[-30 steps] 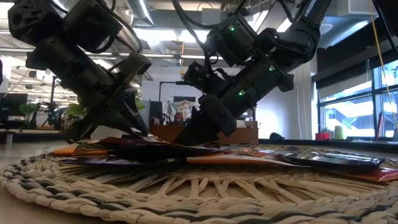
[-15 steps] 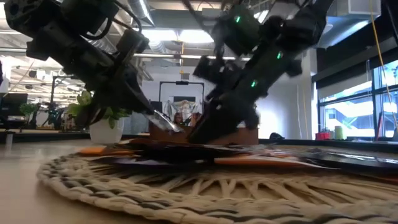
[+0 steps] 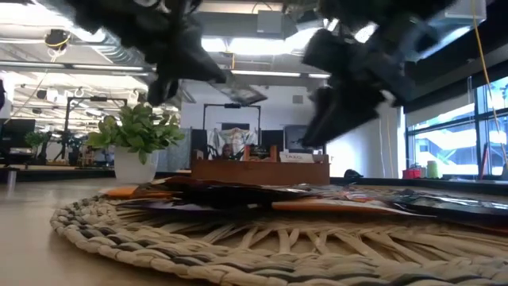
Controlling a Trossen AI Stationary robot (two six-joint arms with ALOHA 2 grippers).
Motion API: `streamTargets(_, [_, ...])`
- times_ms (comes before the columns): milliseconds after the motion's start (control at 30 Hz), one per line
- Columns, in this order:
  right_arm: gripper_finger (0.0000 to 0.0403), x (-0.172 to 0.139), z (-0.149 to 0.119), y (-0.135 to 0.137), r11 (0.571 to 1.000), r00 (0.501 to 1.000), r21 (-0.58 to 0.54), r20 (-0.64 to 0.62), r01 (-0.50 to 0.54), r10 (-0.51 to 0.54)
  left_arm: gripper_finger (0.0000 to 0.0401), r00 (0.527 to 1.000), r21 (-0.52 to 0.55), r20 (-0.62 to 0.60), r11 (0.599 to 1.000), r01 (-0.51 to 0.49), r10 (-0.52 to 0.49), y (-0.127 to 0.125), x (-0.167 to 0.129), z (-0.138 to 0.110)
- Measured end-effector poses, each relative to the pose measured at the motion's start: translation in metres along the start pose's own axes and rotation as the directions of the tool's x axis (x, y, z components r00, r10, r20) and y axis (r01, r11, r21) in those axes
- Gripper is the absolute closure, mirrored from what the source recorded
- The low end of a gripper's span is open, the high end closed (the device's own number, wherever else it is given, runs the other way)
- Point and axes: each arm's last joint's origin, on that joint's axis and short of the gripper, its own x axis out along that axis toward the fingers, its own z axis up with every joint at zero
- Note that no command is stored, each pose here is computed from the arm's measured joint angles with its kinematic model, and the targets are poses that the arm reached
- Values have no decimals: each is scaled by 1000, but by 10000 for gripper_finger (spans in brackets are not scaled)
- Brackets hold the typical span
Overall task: Pick & Place Tea
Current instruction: Put the black and white tea bag into the left section of the wooden organizer
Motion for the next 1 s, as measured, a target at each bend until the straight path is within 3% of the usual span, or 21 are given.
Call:
streamTargets(133, [217,-18,-27,-1,998,997,70,81,1,-6,398,963,143,-139,967,-209,229,-1,-6,35])
streamTargets(300, [217,-36,-41,-2,992,983,127,182,-11,-12,398,912,315,-150,893,-321,381,1,-12,78])
streamTargets(467, [217,-41,-43,-3,992,978,129,209,-13,-14,398,913,517,-118,809,-279,390,1,0,113])
streamTargets(633, [217,-41,-43,-3,992,978,129,206,-13,-14,398,853,638,-201,725,-259,482,14,23,131])
streamTargets(800, [217,-40,-43,-3,992,979,127,203,-9,-17,398,762,677,-352,710,-193,543,28,41,134])
streamTargets(1000, [217,-40,-44,-3,994,981,110,192,15,-36,398,713,723,-389,673,-156,583,44,58,136])
